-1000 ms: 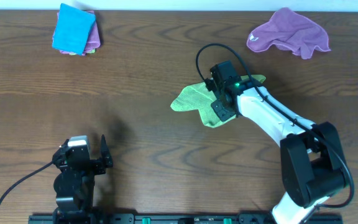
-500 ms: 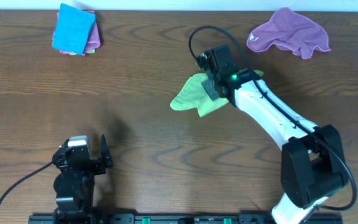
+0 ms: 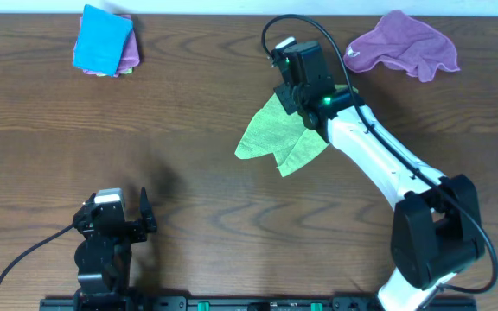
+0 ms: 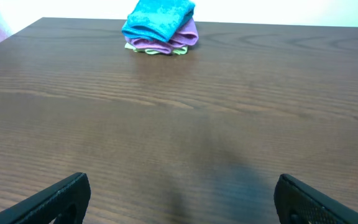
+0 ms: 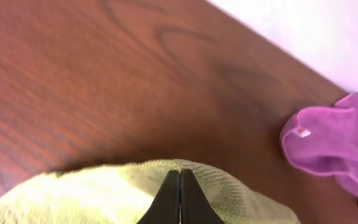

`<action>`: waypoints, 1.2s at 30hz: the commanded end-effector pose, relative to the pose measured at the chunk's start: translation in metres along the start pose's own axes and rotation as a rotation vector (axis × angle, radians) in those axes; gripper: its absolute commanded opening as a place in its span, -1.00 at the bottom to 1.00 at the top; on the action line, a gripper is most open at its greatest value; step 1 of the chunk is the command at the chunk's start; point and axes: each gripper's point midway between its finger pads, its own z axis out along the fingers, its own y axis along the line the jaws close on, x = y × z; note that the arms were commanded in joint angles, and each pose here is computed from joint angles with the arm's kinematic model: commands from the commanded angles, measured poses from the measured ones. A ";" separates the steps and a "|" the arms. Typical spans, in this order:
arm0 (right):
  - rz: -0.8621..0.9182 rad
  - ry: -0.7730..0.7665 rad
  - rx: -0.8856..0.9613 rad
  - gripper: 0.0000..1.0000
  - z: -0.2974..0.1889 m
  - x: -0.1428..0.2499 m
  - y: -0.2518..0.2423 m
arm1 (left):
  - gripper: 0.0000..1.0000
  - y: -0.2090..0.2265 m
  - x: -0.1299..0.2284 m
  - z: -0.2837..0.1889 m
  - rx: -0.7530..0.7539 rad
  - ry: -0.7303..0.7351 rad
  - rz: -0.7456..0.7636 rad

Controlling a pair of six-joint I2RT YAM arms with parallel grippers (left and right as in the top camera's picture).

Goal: Fold the cloth
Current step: 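Lift the green cloth with the right gripper and drag it to table center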

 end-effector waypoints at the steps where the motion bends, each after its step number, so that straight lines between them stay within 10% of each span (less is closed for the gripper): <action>1: 0.073 -0.089 -0.020 -0.98 -0.003 -0.026 0.004 | 0.91 0.002 0.009 0.003 -0.009 0.019 0.011; 8: 0.184 -0.263 -0.364 -0.97 -0.023 -0.071 0.063 | 0.91 0.002 0.009 0.003 -0.009 0.019 0.011; 28: 0.015 -0.065 -0.885 -0.97 -0.086 -0.022 0.204 | 0.91 0.002 0.009 0.003 -0.009 0.019 0.011; 29: 0.004 -0.042 -0.897 -0.86 -0.090 -0.017 0.212 | 0.91 0.002 0.009 0.003 -0.009 0.019 0.011; 33: -0.057 0.015 -0.909 0.99 -0.096 0.002 0.226 | 0.91 0.002 0.009 0.003 -0.009 0.019 0.011; 36: -0.059 0.050 -0.863 0.99 -0.091 0.009 0.221 | 0.91 0.002 0.009 0.003 -0.009 0.019 0.011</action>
